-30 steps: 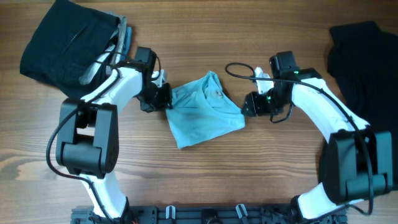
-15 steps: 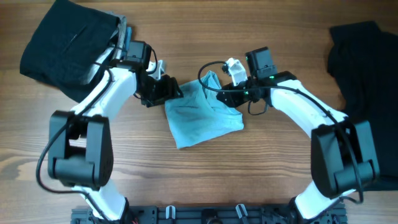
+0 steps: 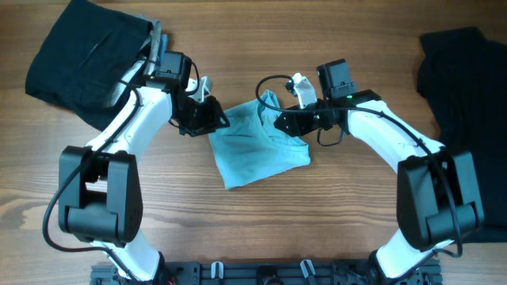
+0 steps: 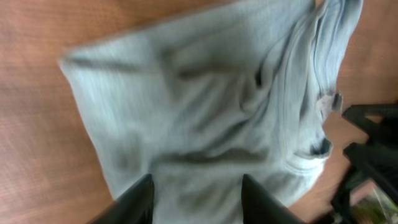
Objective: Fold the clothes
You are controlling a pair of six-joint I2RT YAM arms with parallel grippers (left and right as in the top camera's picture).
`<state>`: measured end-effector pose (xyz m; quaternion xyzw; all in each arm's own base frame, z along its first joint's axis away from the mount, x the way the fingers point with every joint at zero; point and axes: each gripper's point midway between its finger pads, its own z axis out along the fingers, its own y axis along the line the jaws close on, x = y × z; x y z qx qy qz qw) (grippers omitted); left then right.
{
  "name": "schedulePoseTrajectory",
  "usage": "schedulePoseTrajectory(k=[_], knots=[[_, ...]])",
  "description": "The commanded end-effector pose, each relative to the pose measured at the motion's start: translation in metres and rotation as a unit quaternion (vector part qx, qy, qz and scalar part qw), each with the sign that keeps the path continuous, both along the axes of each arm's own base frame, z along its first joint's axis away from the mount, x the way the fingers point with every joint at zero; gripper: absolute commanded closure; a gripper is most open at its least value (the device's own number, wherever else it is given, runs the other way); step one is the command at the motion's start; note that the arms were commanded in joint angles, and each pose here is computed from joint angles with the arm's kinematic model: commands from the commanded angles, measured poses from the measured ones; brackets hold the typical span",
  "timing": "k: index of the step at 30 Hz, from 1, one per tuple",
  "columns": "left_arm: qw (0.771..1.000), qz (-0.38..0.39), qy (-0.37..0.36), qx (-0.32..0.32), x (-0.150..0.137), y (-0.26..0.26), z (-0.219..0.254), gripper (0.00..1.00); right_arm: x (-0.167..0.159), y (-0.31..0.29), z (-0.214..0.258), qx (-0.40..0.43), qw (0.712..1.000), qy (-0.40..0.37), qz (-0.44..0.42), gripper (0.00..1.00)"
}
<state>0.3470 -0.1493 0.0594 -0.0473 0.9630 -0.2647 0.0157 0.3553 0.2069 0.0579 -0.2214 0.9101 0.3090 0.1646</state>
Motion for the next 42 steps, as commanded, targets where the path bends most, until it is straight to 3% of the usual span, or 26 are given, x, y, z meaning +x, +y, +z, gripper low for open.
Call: schedulePoseTrajectory(k=[1,2,3,7,12,13,15,17,18,20,22,27,29,30,32,34,38,42], knots=[[0.998,-0.028,-0.028,-0.056,-0.01,-0.014,0.04,0.61,-0.007,0.013,-0.02,0.013,0.999,0.021,0.027,0.64],[0.997,-0.029,-0.04,-0.057,-0.012,-0.013,0.051,0.57,-0.008,0.013,-0.024,0.011,0.999,0.029,0.022,0.89],[0.997,-0.029,-0.049,-0.058,-0.012,-0.013,0.058,0.56,-0.005,0.009,-0.027,0.004,0.999,0.039,0.0,0.96],[0.998,-0.048,-0.047,-0.022,-0.028,-0.018,0.059,0.52,0.005,-0.045,-0.037,-0.09,0.98,0.089,-0.155,0.96],[0.997,-0.08,0.016,0.009,-0.069,-0.037,0.017,0.51,-0.011,-0.055,-0.022,-0.094,0.974,0.117,-0.169,0.96],[0.996,-0.075,0.036,0.017,-0.079,-0.037,0.006,0.52,-0.012,-0.055,-0.018,-0.093,0.974,0.115,-0.169,0.93],[0.994,-0.024,0.087,0.067,-0.097,-0.022,-0.019,0.54,-0.009,-0.056,-0.004,-0.088,0.977,0.095,-0.171,0.73],[0.988,0.022,0.116,0.097,-0.106,-0.009,-0.032,0.65,-0.005,-0.06,0.006,-0.092,0.977,0.074,-0.178,0.68],[0.985,0.045,0.126,0.105,-0.108,-0.004,-0.037,0.79,-0.003,-0.062,0.014,-0.095,0.977,0.06,-0.183,0.67],[0.983,0.074,0.119,0.116,-0.102,0.006,-0.045,0.91,-0.002,-0.063,0.029,-0.091,0.979,0.037,-0.181,0.67],[0.976,0.113,0.104,0.154,-0.091,0.024,-0.051,0.96,-0.004,-0.064,0.041,-0.085,0.979,0.026,-0.182,0.67],[0.955,0.171,0.037,0.239,-0.052,0.078,-0.064,0.95,-0.022,-0.056,0.073,-0.063,0.99,-0.008,-0.123,0.67],[0.964,0.173,-0.015,0.2,-0.019,0.08,-0.058,0.95,-0.028,-0.045,0.081,-0.037,0.996,-0.02,-0.082,0.67],[0.978,0.153,-0.027,0.137,-0.007,0.065,-0.048,0.95,-0.028,-0.044,0.082,-0.033,0.996,-0.021,-0.076,0.66],[0.995,0.093,-0.037,0.019,0.003,0.031,-0.017,0.87,-0.028,-0.044,0.082,-0.036,0.996,-0.026,-0.071,0.66],[0.997,0.061,-0.03,-0.03,-0.001,0.012,0.009,0.82,-0.025,-0.05,0.079,-0.052,0.995,-0.03,-0.082,0.66],[0.999,0.014,-0.023,-0.031,-0.026,-0.014,0.033,0.8,-0.014,-0.076,0.07,-0.106,0.978,-0.015,-0.181,0.62],[0.996,0.0,0.046,0.076,-0.076,-0.024,-0.011,0.77,-0.007,-0.089,0.068,-0.118,0.959,0.001,-0.257,0.62]])
